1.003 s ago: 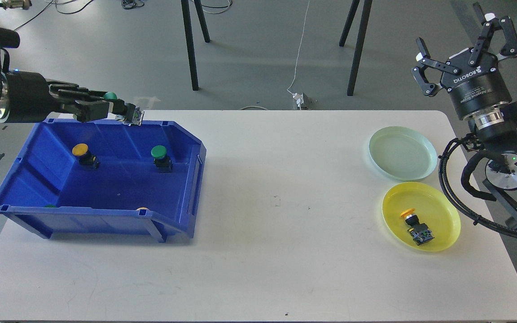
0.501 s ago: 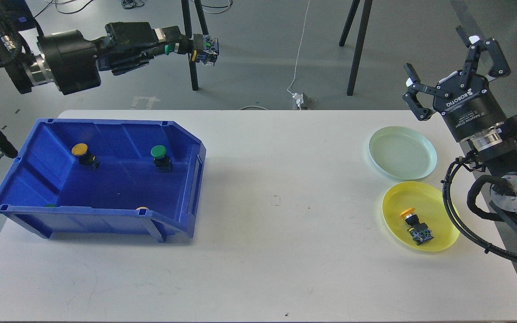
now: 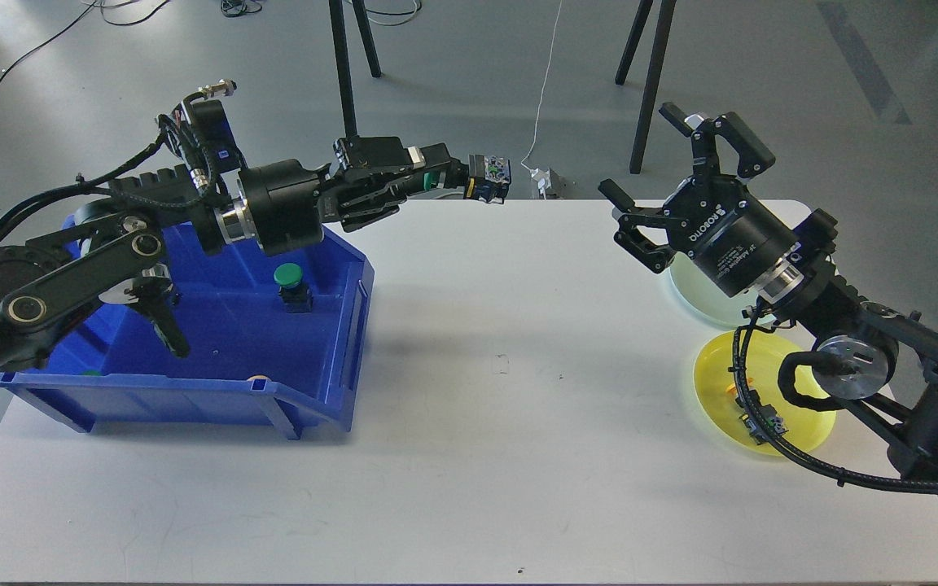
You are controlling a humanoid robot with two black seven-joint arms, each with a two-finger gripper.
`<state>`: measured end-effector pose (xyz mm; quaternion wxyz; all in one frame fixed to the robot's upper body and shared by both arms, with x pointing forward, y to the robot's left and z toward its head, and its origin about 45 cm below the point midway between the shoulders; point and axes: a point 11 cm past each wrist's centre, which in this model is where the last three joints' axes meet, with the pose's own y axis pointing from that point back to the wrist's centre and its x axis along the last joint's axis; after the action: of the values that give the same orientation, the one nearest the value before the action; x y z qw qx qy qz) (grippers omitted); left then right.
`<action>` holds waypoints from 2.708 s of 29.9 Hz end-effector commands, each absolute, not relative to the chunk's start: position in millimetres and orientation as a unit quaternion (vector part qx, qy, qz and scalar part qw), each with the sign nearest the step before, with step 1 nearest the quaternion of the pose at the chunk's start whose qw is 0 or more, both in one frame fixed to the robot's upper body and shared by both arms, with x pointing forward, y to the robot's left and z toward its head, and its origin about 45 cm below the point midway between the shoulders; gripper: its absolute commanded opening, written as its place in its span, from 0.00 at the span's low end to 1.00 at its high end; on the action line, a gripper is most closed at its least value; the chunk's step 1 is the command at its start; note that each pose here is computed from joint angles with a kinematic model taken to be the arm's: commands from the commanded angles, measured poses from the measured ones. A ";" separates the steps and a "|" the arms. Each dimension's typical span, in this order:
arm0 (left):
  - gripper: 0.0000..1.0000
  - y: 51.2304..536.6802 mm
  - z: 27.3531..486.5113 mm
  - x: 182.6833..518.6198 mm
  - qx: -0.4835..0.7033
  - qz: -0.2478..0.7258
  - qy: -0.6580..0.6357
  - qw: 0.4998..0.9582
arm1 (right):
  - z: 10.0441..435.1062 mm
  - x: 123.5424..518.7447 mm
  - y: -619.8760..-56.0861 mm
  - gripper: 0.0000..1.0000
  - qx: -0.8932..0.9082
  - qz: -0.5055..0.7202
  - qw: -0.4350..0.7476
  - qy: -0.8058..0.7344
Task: Pass button and place on color plate
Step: 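Bring the right gripper to the left gripper and grasp the button, then carry the green-topped button with the right gripper over the pale green plate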
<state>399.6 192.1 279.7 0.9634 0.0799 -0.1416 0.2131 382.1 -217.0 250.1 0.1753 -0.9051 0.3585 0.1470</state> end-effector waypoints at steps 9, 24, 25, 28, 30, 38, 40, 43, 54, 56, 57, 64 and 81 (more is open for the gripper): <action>0.13 190.4 279.0 399.6 0.079 0.212 -0.141 0.964 | 232.2 378.6 -141.5 0.97 -0.922 0.179 0.169 0.298; 0.13 190.4 279.2 399.7 0.078 0.213 -0.140 0.964 | 237.2 383.3 -113.0 0.91 -0.925 0.182 0.181 0.280; 0.13 190.4 279.2 399.7 0.078 0.213 -0.140 0.964 | 236.8 382.5 -110.9 0.90 -0.925 0.184 0.181 0.278; 0.13 190.4 279.2 399.7 0.078 0.213 -0.140 0.964 | 236.1 381.8 -109.7 0.85 -0.925 0.184 0.181 0.278; 0.13 190.8 279.0 400.0 0.078 0.213 -0.140 0.964 | 235.5 381.1 -107.9 0.77 -0.925 0.185 0.182 0.277; 0.14 191.0 278.8 400.4 0.078 0.214 -0.139 0.964 | 226.1 375.6 -99.5 0.02 -0.930 0.187 0.165 0.269; 0.15 191.0 278.8 400.5 0.078 0.215 -0.139 0.964 | 226.4 376.2 -99.7 0.01 -0.929 0.187 0.165 0.272; 0.16 190.3 278.7 400.4 0.077 0.214 -0.138 0.964 | 223.8 378.5 -100.9 0.01 -0.926 0.182 0.159 0.289; 0.62 188.7 279.3 400.2 0.074 0.213 -0.138 0.964 | 224.7 380.4 -100.8 0.01 -0.923 0.178 0.158 0.301; 0.65 188.7 279.3 400.2 0.074 0.213 -0.138 0.964 | 224.8 381.0 -102.0 0.01 -0.923 0.178 0.159 0.303; 0.67 188.7 279.4 400.2 0.074 0.214 -0.137 0.964 | 225.8 381.4 -102.6 0.01 -0.922 0.177 0.160 0.304; 0.71 189.4 279.9 400.8 0.068 0.218 -0.130 0.965 | 229.8 391.8 -132.1 0.01 -0.914 0.164 0.162 0.335; 0.72 189.4 277.7 404.9 0.066 0.226 -0.125 0.964 | 167.2 408.3 -405.5 0.01 -0.698 -0.212 -0.268 0.630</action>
<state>403.8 188.8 277.7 0.9644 0.0650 -0.1243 0.2243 418.3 -367.8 190.6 -0.1766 -0.7539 0.6124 -0.1590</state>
